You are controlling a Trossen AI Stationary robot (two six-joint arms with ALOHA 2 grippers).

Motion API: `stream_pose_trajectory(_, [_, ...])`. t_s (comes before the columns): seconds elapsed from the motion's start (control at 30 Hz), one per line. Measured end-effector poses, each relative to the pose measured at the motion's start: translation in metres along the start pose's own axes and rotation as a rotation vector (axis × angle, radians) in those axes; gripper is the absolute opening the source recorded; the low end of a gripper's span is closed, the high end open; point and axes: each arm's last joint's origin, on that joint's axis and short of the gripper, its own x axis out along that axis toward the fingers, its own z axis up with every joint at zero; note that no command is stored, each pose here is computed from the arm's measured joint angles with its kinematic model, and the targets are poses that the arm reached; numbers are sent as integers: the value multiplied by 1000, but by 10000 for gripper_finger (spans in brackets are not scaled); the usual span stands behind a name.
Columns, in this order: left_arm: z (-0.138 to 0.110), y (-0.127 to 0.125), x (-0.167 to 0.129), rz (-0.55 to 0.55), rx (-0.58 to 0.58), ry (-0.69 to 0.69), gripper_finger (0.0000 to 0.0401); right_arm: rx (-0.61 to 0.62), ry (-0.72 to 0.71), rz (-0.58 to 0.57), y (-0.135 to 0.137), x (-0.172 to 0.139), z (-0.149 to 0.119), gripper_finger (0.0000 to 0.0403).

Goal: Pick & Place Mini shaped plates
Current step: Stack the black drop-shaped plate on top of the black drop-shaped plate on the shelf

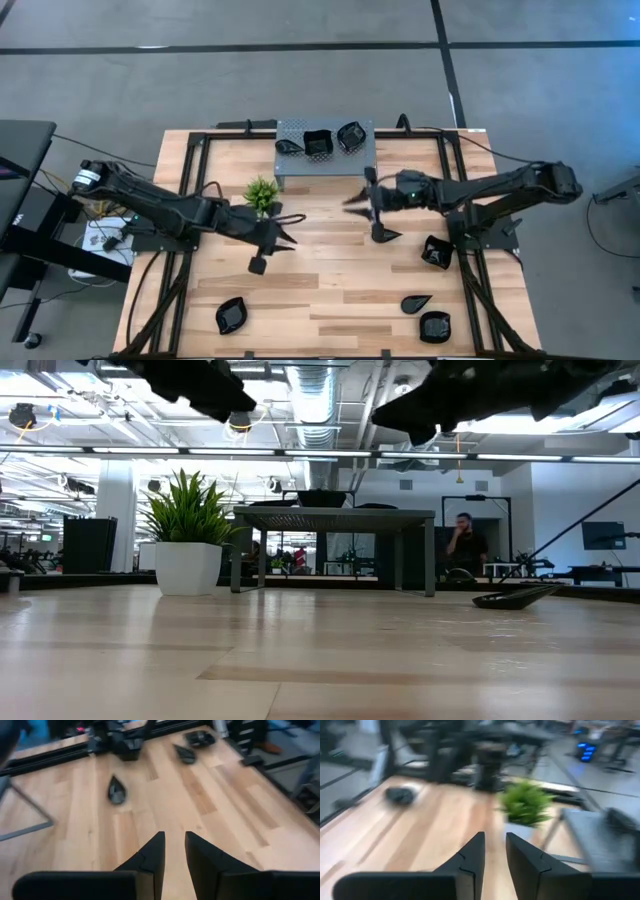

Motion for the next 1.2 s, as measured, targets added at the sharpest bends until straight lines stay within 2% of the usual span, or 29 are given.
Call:
stream_pose_trajectory(0.1, [-6,0,1,66,2,14,76,-27,60,56,17,1,0,79])
stream_pose_trajectory(0.2, [-10,4,2,112,-2,34,76,-35,146,46,31,1,2,93])
stream_pose_trajectory(0.37, [-12,11,2,140,-16,40,76,43,341,40,49,-5,-13,124])
stream_pose_trajectory(0.67, [-14,22,2,178,-37,49,76,169,830,18,60,-32,-51,177])
stream_pose_trajectory(1.03, [-14,23,2,182,-39,44,76,183,959,-4,64,-41,-85,172])
stream_pose_trajectory(1.2, [-14,23,2,182,-39,43,76,146,992,-6,68,-31,-103,173])
